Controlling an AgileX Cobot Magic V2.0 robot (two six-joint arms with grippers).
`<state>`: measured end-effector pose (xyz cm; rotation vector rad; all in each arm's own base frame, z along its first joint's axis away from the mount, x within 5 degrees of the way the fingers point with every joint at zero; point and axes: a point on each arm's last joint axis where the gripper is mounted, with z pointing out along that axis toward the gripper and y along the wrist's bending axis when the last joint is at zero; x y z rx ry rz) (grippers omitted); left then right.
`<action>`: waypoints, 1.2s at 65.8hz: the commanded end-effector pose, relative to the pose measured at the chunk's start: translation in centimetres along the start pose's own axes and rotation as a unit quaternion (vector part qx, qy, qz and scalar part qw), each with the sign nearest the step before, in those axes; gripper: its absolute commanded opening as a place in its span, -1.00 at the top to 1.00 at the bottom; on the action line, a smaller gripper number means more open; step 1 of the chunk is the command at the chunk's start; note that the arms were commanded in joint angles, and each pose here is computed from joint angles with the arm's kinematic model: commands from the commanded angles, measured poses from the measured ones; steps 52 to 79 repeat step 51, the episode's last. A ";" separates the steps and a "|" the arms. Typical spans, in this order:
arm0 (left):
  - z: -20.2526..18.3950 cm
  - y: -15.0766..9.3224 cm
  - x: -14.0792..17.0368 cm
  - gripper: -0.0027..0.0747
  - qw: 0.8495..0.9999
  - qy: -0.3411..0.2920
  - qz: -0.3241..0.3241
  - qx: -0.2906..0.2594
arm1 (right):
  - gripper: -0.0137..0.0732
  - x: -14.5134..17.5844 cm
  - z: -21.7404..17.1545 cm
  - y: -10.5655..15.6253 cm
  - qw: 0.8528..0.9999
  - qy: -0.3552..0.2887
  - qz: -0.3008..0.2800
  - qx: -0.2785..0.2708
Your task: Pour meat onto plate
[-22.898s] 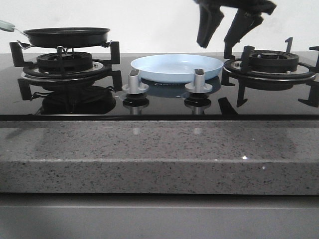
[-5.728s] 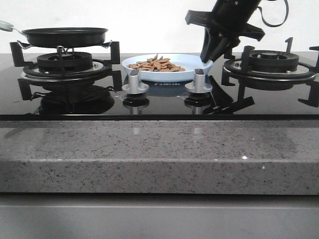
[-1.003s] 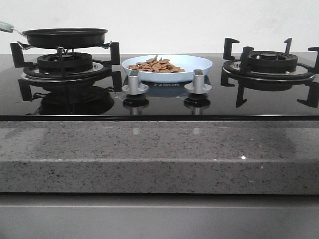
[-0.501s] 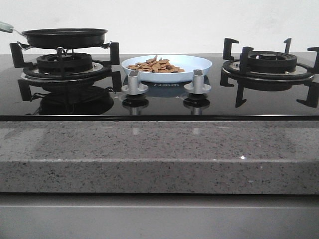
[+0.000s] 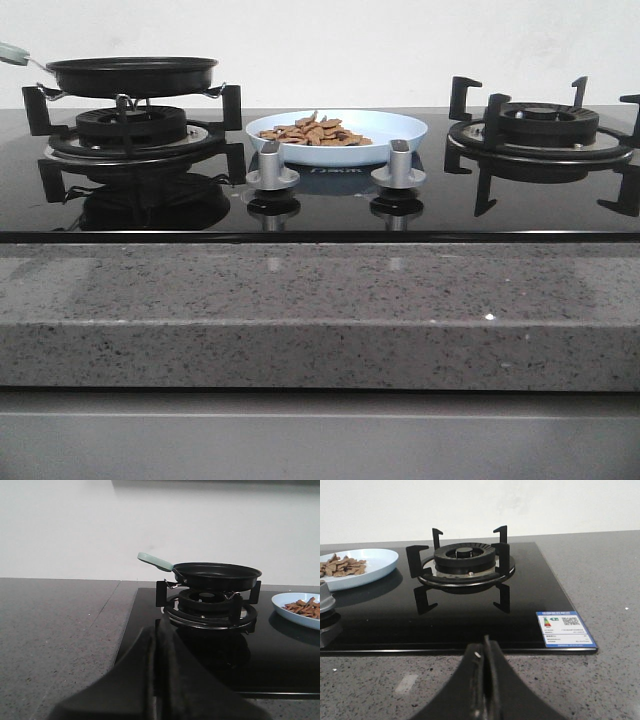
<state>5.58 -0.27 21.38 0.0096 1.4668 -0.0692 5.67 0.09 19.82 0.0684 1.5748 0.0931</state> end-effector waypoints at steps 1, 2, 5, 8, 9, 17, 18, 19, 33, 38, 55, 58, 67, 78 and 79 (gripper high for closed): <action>-0.2 0.0 -0.7 0.98 0.999 -0.048 -0.006 -0.001 | 0.85 -1.1 -0.2 0.1 0.998 -0.056 -0.004 -0.003; -0.2 0.0 -0.7 0.98 0.999 -0.048 -0.006 -0.001 | 0.85 -1.1 -0.2 0.1 0.998 -0.056 -0.004 -0.003; -0.2 0.0 -0.7 0.98 0.999 -0.048 -0.006 -0.001 | 0.85 -1.0 -0.2 0.1 0.998 -0.056 -0.004 -0.003; -0.2 0.0 -0.7 0.98 0.999 -0.048 -0.006 -0.001 | 0.85 -1.0 -0.2 0.1 0.998 -0.055 -0.004 -0.002; -0.2 0.0 -0.7 0.98 0.999 -0.048 -0.006 -0.001 | 0.85 -1.0 -0.2 0.1 0.998 -0.056 -0.004 -0.002; -0.2 0.0 -0.7 0.98 0.999 -0.048 -0.006 -0.001 | 0.85 -1.0 -0.2 0.1 0.998 -0.056 -0.004 -0.001; -0.2 0.0 -0.7 0.98 0.999 -0.048 -0.006 -0.001 | 0.85 -1.0 -0.2 0.1 0.998 -0.056 -0.004 -0.001; -0.2 0.0 -0.7 0.98 0.999 -0.048 -0.006 -0.001 | 0.85 -1.0 -0.2 0.1 0.998 -0.056 -0.004 -0.001; -0.2 0.0 -0.7 0.98 0.999 -0.048 -0.006 -0.001 | 0.85 -1.1 -0.2 -0.2 0.998 -0.058 -0.005 0.023; -0.2 0.0 -0.7 0.98 0.999 -0.048 -0.006 -0.001 | 0.85 -1.1 -0.2 -0.2 0.998 -0.057 -0.005 0.019; -0.2 0.0 -0.7 0.98 0.999 -0.048 -0.006 -0.001 | 0.85 -1.1 -0.2 -0.1 0.998 -0.057 -0.005 0.018; -0.2 0.0 -0.7 0.98 0.999 -0.048 -0.006 -0.001 | 0.85 -1.1 -0.2 -0.1 0.998 -0.057 -0.005 0.018; -0.2 0.0 -0.7 0.98 0.999 -0.048 -0.006 -0.001 | 0.85 -1.1 -0.2 -0.1 0.998 -0.057 -0.005 0.018; -0.2 0.0 -0.7 0.98 0.999 -0.048 -0.006 -0.001 | 0.85 -1.1 -0.2 -0.1 0.998 -0.057 -0.005 0.018; -0.2 0.0 -0.7 0.98 0.999 -0.048 -0.006 -0.001 | 0.85 -1.1 -0.2 -0.1 0.998 -0.057 -0.005 0.018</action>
